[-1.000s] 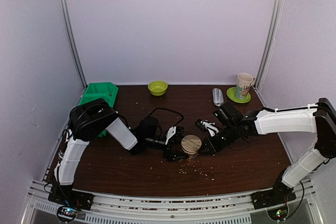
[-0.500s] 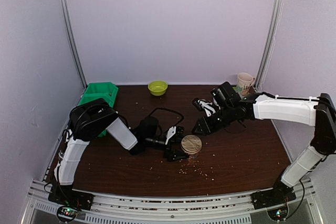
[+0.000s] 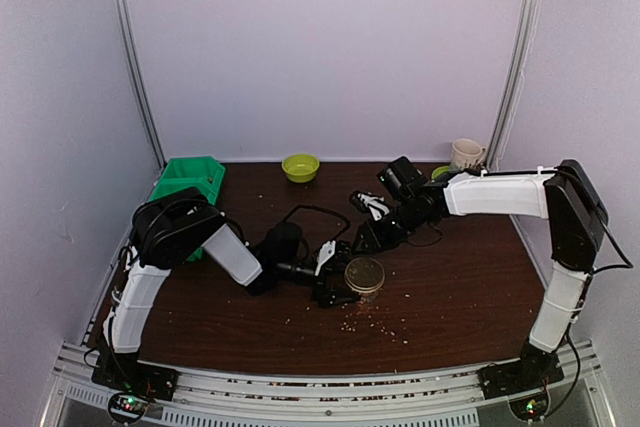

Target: Pack the candies

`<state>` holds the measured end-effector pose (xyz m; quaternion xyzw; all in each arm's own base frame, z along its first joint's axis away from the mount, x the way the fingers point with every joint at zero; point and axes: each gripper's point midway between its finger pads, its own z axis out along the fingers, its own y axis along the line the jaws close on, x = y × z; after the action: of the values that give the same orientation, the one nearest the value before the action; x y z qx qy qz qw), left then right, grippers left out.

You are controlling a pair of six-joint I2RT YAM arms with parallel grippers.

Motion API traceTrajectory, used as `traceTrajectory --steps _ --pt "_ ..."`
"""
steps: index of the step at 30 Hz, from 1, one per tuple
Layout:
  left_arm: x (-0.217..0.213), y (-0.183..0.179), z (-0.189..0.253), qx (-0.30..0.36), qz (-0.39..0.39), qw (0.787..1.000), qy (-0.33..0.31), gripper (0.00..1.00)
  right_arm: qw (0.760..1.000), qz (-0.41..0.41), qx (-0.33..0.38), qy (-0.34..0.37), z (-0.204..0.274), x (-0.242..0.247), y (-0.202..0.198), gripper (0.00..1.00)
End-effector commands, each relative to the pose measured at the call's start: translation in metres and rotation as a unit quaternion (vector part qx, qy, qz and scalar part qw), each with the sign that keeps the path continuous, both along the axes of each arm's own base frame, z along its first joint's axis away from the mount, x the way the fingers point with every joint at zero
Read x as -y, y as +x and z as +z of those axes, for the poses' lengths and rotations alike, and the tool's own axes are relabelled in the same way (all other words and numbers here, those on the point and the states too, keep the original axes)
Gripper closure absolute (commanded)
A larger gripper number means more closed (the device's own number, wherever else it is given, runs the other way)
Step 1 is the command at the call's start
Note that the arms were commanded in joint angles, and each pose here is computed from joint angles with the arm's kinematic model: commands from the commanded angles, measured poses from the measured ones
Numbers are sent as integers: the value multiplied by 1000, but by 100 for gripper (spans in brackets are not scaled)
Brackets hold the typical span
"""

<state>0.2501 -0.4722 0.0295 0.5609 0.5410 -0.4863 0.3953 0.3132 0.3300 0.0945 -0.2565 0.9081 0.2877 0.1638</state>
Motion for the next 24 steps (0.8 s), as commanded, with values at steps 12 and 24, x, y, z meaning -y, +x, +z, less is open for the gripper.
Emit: traceTrajectory --steps 12,24 --pt "-20 -16 -73 -98 13 989 107 19 1000 8 -11 8 -9 6 -9 75" --pt "-20 -16 -74 -100 14 989 109 19 1000 9 -19 19 -8 14 -20 82"
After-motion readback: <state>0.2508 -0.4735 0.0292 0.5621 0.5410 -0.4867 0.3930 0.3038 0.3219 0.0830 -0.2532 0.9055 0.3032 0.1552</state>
